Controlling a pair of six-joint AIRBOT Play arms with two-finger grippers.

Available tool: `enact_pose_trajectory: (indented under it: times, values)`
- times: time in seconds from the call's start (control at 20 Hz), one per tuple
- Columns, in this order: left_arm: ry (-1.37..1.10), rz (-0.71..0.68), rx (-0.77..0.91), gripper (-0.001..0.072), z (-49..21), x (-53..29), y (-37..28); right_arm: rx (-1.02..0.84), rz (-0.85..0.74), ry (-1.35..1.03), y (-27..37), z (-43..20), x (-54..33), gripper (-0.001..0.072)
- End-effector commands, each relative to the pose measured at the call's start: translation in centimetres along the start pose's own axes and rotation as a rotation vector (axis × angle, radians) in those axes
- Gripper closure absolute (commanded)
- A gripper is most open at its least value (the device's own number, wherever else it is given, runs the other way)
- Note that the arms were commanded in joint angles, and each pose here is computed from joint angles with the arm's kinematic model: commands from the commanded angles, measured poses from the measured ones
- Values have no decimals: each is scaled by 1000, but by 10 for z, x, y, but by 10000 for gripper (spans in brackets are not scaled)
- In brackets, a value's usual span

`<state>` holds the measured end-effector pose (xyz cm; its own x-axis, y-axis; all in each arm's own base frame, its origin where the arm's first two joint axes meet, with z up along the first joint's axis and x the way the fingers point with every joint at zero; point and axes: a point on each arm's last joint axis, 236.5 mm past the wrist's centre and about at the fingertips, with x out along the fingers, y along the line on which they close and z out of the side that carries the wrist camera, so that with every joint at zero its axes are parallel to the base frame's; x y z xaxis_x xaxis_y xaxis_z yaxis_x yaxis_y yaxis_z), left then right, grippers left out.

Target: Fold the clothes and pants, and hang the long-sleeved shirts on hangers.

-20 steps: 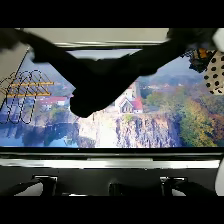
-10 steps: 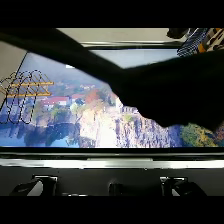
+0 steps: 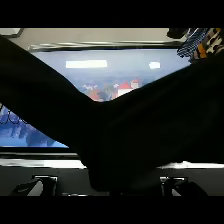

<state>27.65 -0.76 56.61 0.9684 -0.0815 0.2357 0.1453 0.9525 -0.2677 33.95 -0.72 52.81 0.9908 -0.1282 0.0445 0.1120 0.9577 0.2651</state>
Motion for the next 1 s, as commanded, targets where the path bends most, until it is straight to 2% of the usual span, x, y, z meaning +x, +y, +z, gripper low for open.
enact_pose_trajectory:
  times: [0.0,0.1,0.25,0.35,0.4,0.5,0.6,0.7,0.75,0.85,0.9,0.95]
  values:
    - [154,103,-13,688,-64,59,56,85,35,40,35,-61,107,689]
    - [281,166,-31,688,-122,96,97,216,92,114,62,-121,166,689]
    - [496,233,-96,688,-225,137,148,381,149,439,99,-275,227,688]
    - [655,275,-149,688,-297,148,176,366,130,718,103,-384,230,687]
    - [740,293,-172,687,-332,149,188,346,112,849,100,-430,221,655]
    - [893,324,-211,687,-393,141,205,279,84,1021,89,-487,201,635]
    - [1026,363,-271,687,-445,126,217,210,63,1101,77,-505,187,609]
    - [1089,384,-303,686,-472,115,222,137,80,1122,68,-494,177,393]
    - [1102,387,-311,687,-477,112,222,88,100,1129,62,-481,170,309]
    - [1130,385,-314,678,-477,105,219,-36,98,1134,30,-442,154,204]
    - [1146,383,-315,582,-476,101,216,-103,73,1139,7,-420,143,161]
    - [1166,382,-317,371,-475,96,213,-172,25,1151,-23,-397,129,151]
